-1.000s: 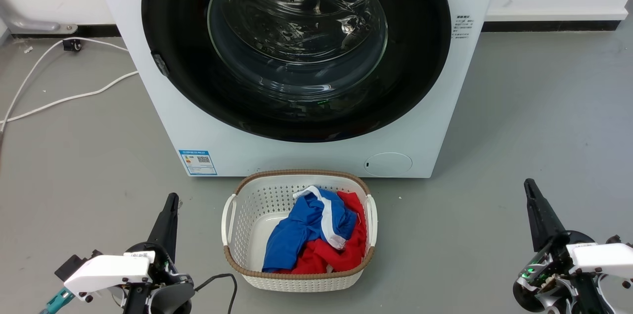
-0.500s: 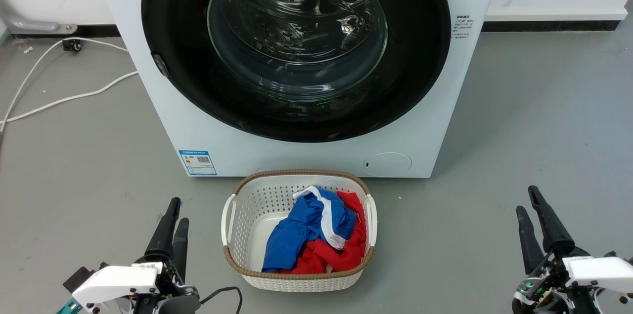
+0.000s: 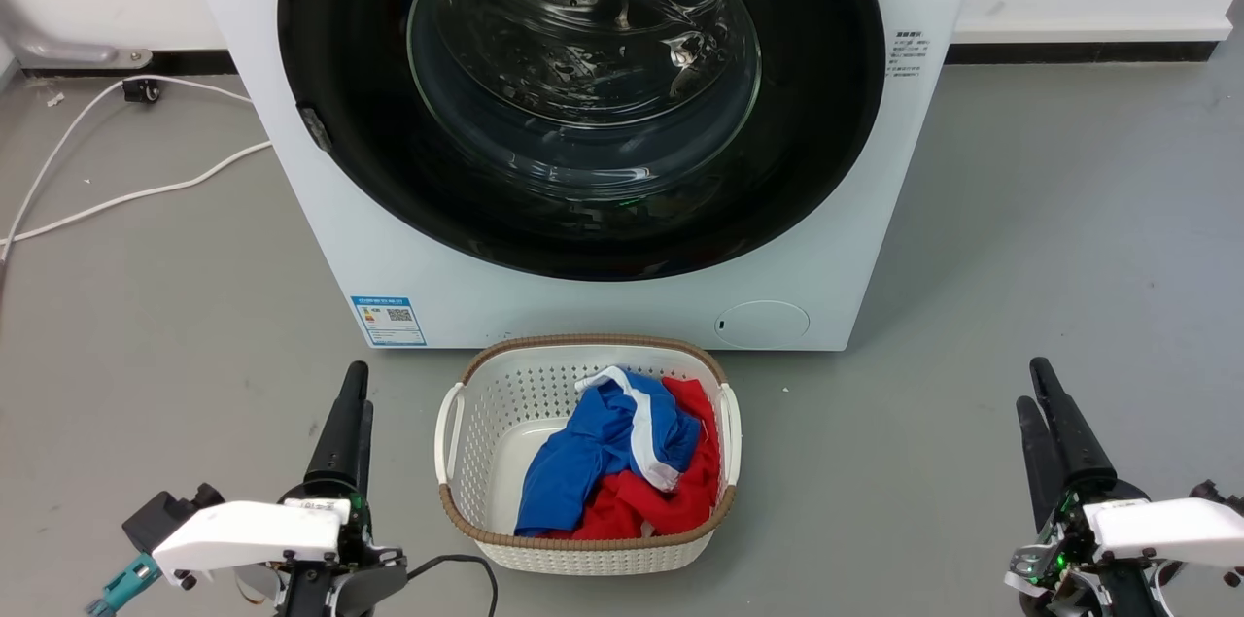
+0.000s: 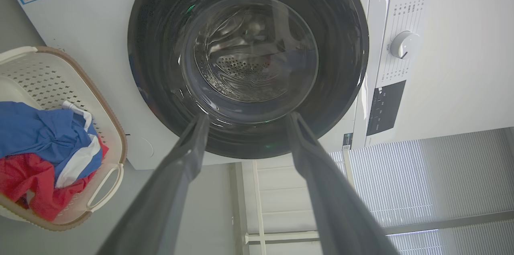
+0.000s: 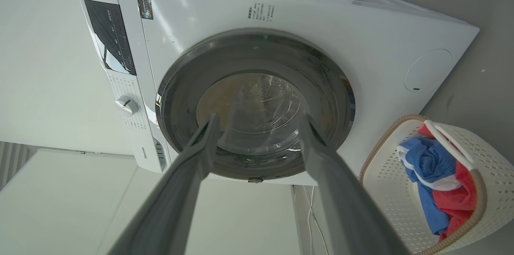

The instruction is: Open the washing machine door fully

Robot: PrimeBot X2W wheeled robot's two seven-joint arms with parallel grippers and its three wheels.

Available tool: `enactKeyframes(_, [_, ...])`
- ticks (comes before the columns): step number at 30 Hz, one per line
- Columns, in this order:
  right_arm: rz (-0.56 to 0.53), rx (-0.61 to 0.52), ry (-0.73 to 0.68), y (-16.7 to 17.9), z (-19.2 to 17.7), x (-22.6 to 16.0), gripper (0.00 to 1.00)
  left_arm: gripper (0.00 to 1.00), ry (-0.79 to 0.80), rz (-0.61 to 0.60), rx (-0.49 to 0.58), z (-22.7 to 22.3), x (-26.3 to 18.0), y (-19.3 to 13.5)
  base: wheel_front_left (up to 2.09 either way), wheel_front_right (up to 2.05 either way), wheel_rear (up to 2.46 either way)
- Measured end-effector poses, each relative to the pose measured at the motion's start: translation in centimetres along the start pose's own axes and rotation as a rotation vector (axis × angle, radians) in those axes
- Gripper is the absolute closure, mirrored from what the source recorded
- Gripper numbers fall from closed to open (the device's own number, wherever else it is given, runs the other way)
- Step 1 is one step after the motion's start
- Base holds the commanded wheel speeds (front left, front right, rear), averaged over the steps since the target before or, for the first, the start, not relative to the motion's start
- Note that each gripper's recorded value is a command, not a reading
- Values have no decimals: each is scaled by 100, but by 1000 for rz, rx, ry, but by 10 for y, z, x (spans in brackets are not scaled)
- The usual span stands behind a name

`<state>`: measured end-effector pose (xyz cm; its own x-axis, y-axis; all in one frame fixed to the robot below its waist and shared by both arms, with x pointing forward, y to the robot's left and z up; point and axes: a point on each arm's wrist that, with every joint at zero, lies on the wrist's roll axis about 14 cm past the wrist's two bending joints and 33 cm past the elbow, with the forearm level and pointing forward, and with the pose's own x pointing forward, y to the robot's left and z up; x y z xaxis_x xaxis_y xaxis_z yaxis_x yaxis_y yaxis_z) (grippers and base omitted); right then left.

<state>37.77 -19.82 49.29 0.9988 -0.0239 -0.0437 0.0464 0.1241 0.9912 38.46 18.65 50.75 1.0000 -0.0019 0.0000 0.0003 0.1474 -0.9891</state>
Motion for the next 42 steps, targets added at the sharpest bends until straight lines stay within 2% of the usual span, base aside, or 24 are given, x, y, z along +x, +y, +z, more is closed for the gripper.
enactKeyframes(7, [24,-195,-5,8,2,0,0,0,15,-36,166,-7,1,-12,0,0,0])
enactKeyframes(22, [72,-621,-2,20,-3,-3,0,0,39,-68,520,-19,-3,-16,0,0,0])
enactKeyframes(42, [104,-943,15,26,-10,-8,0,0,60,-138,830,-31,-7,-24,0,0,0])
